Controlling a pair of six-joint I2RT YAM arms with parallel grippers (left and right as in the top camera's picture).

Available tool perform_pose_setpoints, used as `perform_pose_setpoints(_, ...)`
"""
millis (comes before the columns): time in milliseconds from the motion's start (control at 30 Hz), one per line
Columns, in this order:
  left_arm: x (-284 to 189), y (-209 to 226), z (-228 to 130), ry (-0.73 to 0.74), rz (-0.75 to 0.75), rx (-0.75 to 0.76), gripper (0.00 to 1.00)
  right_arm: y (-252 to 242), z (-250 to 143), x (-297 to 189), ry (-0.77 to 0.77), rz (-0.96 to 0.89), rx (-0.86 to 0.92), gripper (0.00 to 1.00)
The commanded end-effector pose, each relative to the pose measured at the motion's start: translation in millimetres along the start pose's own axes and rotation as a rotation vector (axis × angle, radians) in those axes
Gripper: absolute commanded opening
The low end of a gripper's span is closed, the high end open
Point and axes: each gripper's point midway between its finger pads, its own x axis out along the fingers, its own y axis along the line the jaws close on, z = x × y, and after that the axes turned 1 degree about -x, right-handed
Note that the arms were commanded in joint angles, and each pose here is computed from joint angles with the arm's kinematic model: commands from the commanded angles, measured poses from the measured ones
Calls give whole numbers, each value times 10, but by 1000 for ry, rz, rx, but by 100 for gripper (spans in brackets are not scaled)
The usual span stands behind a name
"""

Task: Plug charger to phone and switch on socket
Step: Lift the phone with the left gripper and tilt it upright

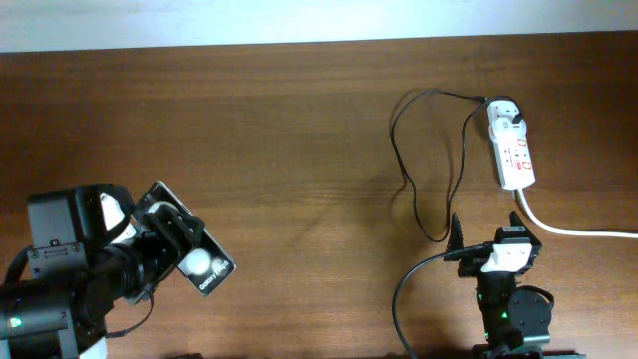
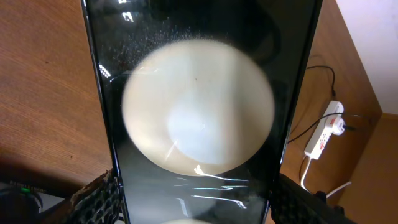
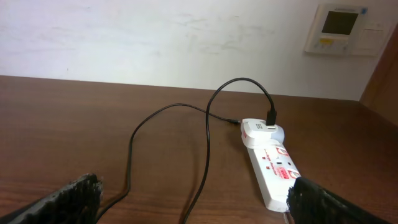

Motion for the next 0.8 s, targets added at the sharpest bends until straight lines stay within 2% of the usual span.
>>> perform_pose_setpoints(0,-58,-70,-24,-5,-38,15,67,45,29,1,-22,26,-2,99)
perform_pose_setpoints(33,-58,-77,-14,-9,-41,10,67,217,9,-11,-14,126,38,99)
perform_pose_setpoints(133,-59,-100,12,-20,-50,8,67,699,56,-139,59,420,474,99)
perform_pose_setpoints(167,-59,-98,10,-19,-50,8,67,794,72,-186,89,481,564,99)
perform_pose_setpoints(233,-59,-99,1,-14,-51,6,67,1216,103,-498,278,765,838,99)
perform_pose_setpoints(300,-60,-114,-12,-7,-60,-1,68,1472,120,-828,473,972,983,99)
perform_pose_setpoints(433,-60,-114,-11,-7,-60,-8,68,1525,124,-925,509,1030,979,99)
perform_pose_setpoints(500,-59,-113,-9,-8,-59,-8,68,1462,116,-812,460,964,970,99)
perform_pose_setpoints(600,-59,-134,19,-18,-67,-3,68,1456,125,-803,388,976,857,100)
perform_pose_setpoints(767,79,-148,111,7,-49,-55,68,1489,226,-895,397,1028,856,100)
